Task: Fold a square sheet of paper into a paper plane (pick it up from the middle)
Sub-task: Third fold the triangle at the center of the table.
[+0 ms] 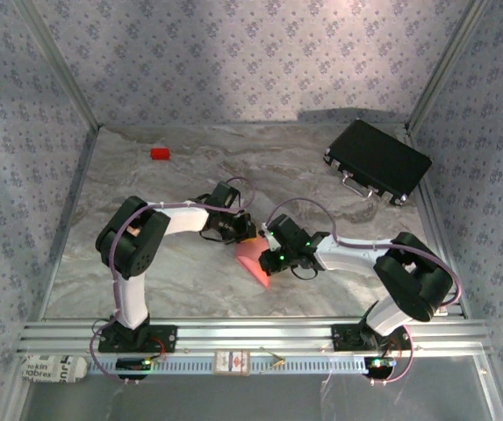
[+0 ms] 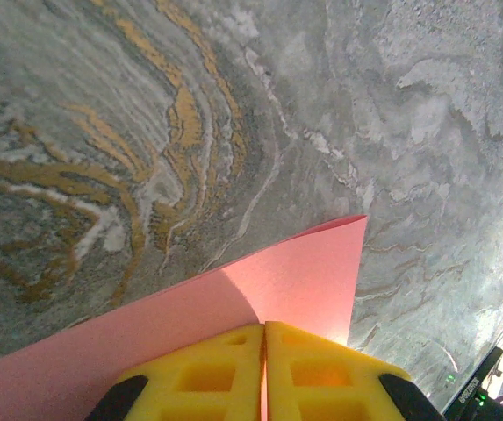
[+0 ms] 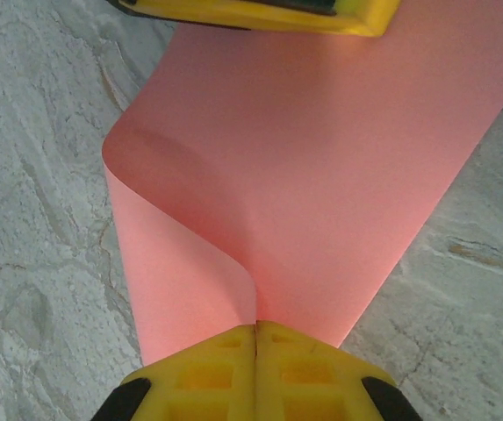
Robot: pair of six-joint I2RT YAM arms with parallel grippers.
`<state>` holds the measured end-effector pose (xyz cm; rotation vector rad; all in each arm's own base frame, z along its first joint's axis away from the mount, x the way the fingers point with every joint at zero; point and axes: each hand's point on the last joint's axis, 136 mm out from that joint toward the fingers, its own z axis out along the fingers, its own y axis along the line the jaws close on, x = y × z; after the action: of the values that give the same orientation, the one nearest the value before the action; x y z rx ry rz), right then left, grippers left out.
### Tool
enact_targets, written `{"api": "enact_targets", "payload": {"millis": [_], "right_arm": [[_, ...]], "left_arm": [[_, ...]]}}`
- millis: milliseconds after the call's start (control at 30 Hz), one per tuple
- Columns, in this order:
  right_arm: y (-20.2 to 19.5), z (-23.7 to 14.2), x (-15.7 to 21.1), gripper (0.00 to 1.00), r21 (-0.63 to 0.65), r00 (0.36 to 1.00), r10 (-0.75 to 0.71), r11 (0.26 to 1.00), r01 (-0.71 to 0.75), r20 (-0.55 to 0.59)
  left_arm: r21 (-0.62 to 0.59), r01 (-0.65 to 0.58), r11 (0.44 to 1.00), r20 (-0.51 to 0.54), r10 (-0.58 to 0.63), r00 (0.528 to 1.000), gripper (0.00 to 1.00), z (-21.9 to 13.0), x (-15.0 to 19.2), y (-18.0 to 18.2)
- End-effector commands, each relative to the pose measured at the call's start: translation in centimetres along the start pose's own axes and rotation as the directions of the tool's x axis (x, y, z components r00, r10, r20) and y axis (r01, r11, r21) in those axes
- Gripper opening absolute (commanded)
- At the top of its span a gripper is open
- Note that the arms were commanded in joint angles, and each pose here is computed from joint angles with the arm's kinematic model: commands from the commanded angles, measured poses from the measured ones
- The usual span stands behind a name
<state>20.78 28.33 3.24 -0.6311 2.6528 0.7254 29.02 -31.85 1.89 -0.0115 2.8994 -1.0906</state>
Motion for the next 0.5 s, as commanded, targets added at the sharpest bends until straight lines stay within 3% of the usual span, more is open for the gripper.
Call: {"api": "enact_targets", "payload": {"millis": [0,467], "right_arm": [[-0.23,0.16,-0.19,0.01,0.031,1.000,-0.013,0.999,0.013,-0.009],[-0.45,0.27,-0.27,0.01,0.050,1.000,-0.013,0.999,0.014,-0.018]], "left_arm": [[-0.070,0.043,0.997,-0.024,-0.045,0.999,0.09,0.33,1.14,2.28],[-0.071,0.043,0.997,-0.024,-0.044,0.999,0.09,0.25,1.10,2.19]]}}
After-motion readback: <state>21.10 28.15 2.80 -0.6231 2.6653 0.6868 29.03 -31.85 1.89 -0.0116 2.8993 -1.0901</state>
